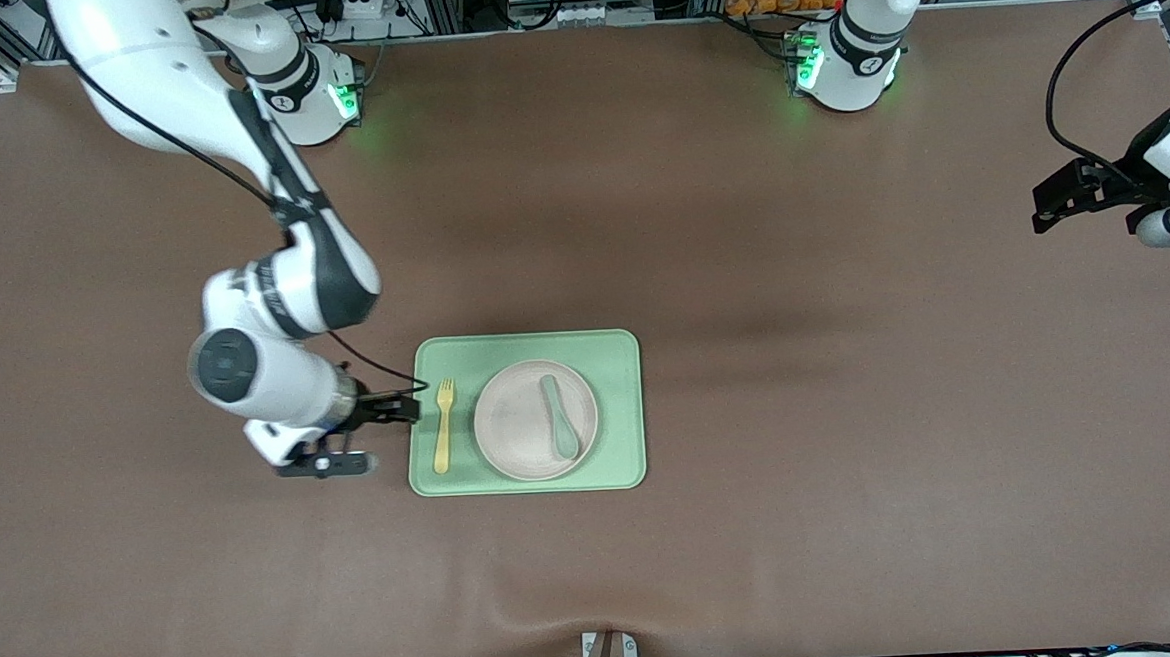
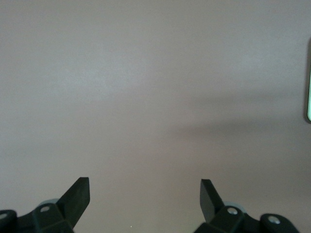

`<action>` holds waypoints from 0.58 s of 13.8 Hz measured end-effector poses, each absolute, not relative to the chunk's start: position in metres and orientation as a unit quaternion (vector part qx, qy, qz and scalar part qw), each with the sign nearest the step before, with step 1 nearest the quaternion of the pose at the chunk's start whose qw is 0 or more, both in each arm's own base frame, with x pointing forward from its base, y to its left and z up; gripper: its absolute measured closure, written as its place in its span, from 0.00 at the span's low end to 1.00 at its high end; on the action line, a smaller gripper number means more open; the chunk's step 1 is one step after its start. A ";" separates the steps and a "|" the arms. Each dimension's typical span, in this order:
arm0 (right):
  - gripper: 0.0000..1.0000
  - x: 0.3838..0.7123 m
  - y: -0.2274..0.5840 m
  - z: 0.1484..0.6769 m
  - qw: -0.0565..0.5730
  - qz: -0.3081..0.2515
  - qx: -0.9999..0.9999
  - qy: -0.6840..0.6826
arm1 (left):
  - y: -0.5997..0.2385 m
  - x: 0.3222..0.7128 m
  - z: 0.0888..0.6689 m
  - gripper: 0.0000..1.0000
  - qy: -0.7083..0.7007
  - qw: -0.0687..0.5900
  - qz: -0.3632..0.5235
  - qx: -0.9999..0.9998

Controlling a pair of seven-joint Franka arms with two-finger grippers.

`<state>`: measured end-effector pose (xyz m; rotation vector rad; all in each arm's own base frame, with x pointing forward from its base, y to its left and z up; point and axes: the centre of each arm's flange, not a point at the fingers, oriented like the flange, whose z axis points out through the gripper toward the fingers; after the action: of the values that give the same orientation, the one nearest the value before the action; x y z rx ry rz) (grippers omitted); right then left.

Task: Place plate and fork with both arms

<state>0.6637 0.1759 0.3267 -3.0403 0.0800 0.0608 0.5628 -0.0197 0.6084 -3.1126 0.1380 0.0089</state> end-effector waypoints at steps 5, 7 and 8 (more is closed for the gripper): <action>0.00 0.639 0.052 0.450 0.054 0.054 -0.997 0.020 | -0.020 0.563 0.608 0.00 0.044 0.013 0.004 -0.999; 0.00 0.614 0.004 0.501 0.058 0.061 -0.996 0.018 | -0.020 0.563 0.608 0.00 0.043 0.013 0.003 -0.999; 0.00 0.599 -0.015 0.523 0.059 0.068 -0.996 0.023 | -0.020 0.563 0.608 0.00 0.043 0.013 0.003 -0.999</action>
<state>0.5990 -0.0146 0.5228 -3.0148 0.0709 0.2056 0.5632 -0.0199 0.6077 -3.1128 0.1325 0.0103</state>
